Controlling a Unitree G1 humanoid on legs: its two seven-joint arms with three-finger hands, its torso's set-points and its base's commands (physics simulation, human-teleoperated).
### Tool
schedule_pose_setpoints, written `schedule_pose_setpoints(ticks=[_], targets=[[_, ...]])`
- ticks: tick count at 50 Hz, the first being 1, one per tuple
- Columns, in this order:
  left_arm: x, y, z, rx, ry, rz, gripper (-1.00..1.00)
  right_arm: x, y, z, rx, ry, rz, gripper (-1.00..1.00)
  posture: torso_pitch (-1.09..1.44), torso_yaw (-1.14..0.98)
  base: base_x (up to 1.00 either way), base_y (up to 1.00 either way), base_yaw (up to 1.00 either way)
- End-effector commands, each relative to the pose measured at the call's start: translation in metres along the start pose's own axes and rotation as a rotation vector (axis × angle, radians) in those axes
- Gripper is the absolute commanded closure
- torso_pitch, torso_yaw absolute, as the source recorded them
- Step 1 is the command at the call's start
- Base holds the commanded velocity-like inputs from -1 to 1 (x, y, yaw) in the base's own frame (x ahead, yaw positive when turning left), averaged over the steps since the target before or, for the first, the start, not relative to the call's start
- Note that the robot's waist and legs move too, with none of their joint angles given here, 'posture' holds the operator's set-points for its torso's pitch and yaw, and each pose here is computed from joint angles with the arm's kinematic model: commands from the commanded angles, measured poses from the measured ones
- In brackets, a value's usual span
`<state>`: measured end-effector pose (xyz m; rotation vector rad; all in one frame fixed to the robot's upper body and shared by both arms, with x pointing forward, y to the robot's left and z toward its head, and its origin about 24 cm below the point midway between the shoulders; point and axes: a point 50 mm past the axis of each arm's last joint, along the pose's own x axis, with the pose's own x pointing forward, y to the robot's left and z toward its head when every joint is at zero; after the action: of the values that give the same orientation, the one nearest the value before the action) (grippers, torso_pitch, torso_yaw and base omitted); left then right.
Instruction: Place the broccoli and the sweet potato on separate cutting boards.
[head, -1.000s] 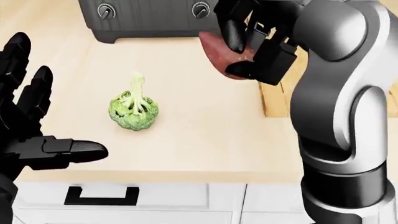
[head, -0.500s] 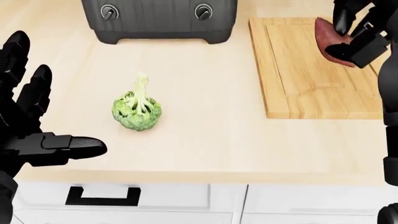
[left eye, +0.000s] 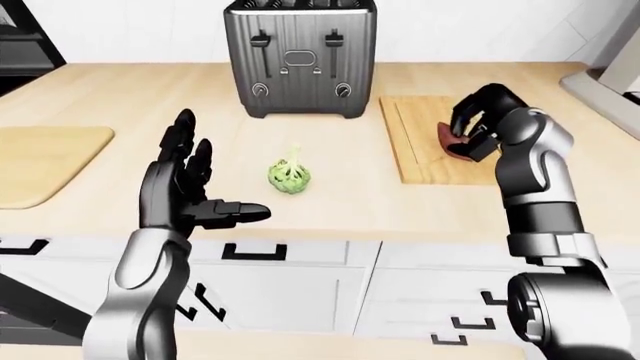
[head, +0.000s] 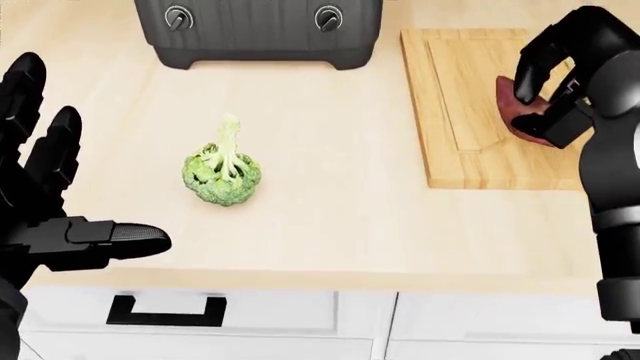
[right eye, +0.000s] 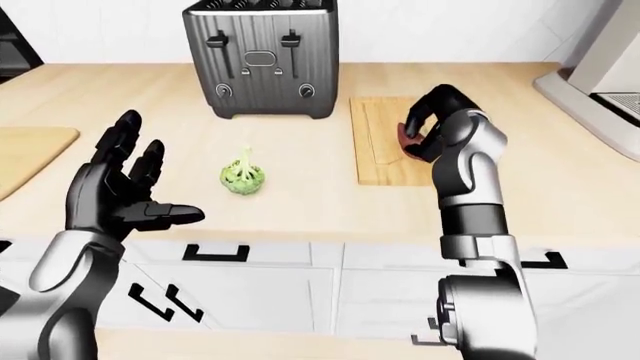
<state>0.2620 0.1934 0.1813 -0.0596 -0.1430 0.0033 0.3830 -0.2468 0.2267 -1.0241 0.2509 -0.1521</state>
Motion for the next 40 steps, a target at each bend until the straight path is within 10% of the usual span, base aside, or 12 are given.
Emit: schedule_pose_setpoints(ticks=[1,26,40], targets=[[-0.001,-0.001,0.016,0.012,-0.087,-0.007,-1.0,-0.005,-0.019,0.012,-0.016,-0.05,-0.082,0.76,0.0,0.0,0.0,0.0,0.0],[0.0,0.0,0.017,0.009,-0.088,-0.004,-1.0,-0.006,-0.018,0.005,-0.045,-0.028,-0.085,-0.55,0.0,0.0,0.0,0.0,0.0],[0.0,-0.003,0.024,0.014,-0.096,-0.011,-1.0,-0.049,-0.062,0.022,0.021,-0.102,-0.147,-0.7,0.0,0.0,0.0,0.0,0.0]])
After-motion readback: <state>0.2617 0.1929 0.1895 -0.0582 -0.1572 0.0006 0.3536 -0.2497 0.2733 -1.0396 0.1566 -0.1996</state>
